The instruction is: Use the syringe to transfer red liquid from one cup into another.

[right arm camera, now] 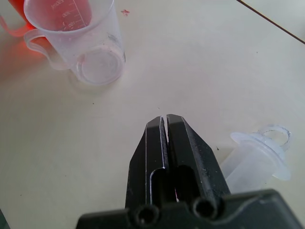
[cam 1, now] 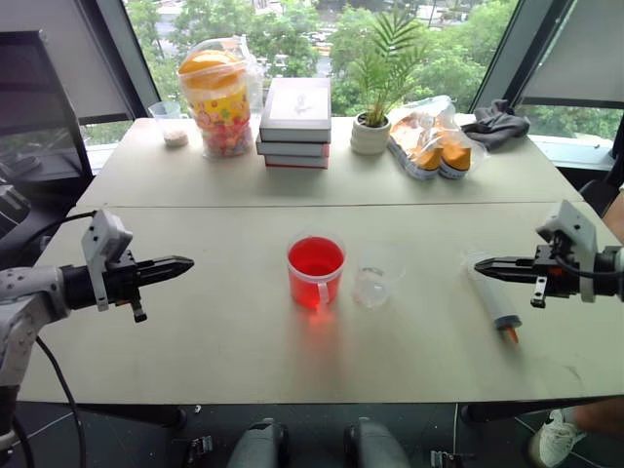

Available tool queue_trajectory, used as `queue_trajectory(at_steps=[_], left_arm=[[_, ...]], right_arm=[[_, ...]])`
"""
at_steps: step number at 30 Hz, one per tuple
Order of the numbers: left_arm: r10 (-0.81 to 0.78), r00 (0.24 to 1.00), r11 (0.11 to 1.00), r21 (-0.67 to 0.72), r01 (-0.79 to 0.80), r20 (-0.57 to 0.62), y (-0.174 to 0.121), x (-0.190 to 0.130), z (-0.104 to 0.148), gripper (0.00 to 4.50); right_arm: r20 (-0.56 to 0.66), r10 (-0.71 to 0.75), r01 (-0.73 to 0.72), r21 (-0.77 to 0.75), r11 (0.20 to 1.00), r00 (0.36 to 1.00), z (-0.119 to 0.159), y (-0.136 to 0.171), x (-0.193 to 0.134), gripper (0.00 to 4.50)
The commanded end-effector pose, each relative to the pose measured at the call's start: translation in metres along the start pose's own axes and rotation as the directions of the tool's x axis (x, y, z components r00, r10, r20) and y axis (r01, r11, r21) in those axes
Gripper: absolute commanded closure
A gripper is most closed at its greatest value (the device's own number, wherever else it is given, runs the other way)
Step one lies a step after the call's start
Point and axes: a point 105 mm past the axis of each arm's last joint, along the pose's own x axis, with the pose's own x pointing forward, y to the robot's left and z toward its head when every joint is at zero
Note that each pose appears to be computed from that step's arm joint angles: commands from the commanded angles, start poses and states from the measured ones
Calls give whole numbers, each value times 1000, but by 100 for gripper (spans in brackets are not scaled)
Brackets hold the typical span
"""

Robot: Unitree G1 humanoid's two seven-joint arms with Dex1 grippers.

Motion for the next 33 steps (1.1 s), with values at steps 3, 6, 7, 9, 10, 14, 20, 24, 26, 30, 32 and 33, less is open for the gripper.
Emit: queue_trajectory(at_steps=[3,6,7,9,10,14,20,24,26,30,32,33], left_arm=[[-9,1000,999,52,8,22,-1,-2,11,448],[-12,1000,999,52,10,25,-2,-2,11,448],[-10,1000,999,53,8,26,-2,-2,11,448],[-8,1000,999,51,6,28,-2,-2,11,448],[-7,1000,999,50,5,29,-3,-2,10,448],[-17,1000,999,43,17,18,-6,-1,7,448],[-34,999,999,42,34,0,-10,0,2,448],[-40,999,998,43,40,-1,-10,2,3,448],[-43,999,998,44,43,2,-11,3,4,448],[-50,999,998,44,50,4,-12,6,4,448],[-50,999,998,46,49,6,-11,8,4,448],[-50,999,998,46,49,6,-11,10,4,450]], right_arm=[[27,-10,12,-49,999,1000,15,0,-5,450],[28,-11,13,-47,999,1000,14,1,-4,450],[28,-11,13,-47,999,1000,14,2,-4,450],[28,-12,13,-45,999,1000,14,2,-4,450],[28,-12,13,-45,999,1000,14,2,-4,450],[28,-16,17,-41,999,999,14,3,-4,450],[23,-25,26,-43,999,999,14,1,-6,450],[21,-32,33,-47,998,999,14,0,-7,450],[20,-34,34,-48,998,999,14,0,-7,450],[20,-46,47,-49,998,999,14,-2,-6,450],[6,-87,87,-41,995,996,11,-8,-5,450],[-6,-108,108,-41,993,994,9,-11,-5,424]])
